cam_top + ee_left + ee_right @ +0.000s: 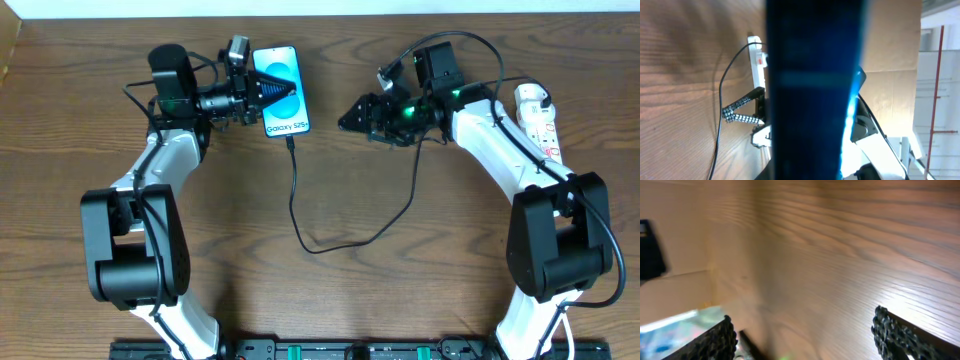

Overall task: Plug charger to phone and switch on socket
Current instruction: 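Open the right gripper, release the plug, and retract it rightward, then lower the plugged phone flat onto the table with the left gripper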

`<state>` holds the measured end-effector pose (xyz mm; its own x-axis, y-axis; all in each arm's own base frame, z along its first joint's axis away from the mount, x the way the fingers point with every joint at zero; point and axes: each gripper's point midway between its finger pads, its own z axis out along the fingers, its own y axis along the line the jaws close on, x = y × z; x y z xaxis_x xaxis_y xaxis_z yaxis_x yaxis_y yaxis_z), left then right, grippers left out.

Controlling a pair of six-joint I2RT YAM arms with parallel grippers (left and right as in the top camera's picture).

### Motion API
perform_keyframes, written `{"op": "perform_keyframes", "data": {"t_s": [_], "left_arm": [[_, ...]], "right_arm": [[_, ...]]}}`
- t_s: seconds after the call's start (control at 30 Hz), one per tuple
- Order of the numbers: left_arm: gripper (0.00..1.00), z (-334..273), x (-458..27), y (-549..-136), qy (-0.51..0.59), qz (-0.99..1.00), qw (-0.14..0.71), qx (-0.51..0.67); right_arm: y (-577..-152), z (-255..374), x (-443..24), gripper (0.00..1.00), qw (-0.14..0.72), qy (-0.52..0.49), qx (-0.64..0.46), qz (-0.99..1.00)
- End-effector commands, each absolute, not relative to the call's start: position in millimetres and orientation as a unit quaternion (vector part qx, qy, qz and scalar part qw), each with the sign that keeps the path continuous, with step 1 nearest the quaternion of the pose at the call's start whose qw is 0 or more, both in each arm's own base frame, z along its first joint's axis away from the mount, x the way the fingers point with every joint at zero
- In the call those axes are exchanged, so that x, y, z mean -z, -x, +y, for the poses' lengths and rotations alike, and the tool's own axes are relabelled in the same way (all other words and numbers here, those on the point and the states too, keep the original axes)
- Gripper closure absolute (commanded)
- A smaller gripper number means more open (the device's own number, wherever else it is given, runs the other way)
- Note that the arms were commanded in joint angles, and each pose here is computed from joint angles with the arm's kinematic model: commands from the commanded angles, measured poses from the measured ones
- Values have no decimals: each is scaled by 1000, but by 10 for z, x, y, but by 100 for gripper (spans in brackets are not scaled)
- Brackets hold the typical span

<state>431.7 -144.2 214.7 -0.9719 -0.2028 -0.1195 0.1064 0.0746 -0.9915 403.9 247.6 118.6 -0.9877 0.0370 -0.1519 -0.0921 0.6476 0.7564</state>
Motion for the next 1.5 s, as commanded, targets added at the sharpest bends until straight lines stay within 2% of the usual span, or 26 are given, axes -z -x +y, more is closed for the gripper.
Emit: {"op": "perform_keyframes", "data": {"t_s": [0.0, 0.17, 0.33, 0.47, 0.63, 1.17, 1.47], "left_arm": [[93, -1417, -2129, -4400, 50, 731, 133, 667], [93, -1411, -2043, -4405, 77, 737, 117, 662], [93, -1509, -2002, -4371, 75, 740, 108, 659], [93, -1639, -1899, -4346, 84, 751, 97, 647], [93, -1685, -1467, -4272, 119, 799, 89, 583], [93, -1800, -879, -3753, 10, 871, 65, 486], [93, -1756, -412, -3735, 26, 886, 32, 463]], "right_arm": [[-4105, 2250, -1370, 14, 144, 35, -351, 925], [-4077, 1937, -1738, 11, 203, 16, -284, 937], [-3979, 1734, -2017, 10, 232, 11, -263, 936], [-3937, 1705, -2051, 10, 233, 12, -256, 938], [-3898, 1694, -2020, 10, 225, 17, -252, 941], [-3877, 1726, -2016, 10, 223, 23, -252, 941], [-3838, 1815, -2003, 9, 222, 34, -247, 943]]}}
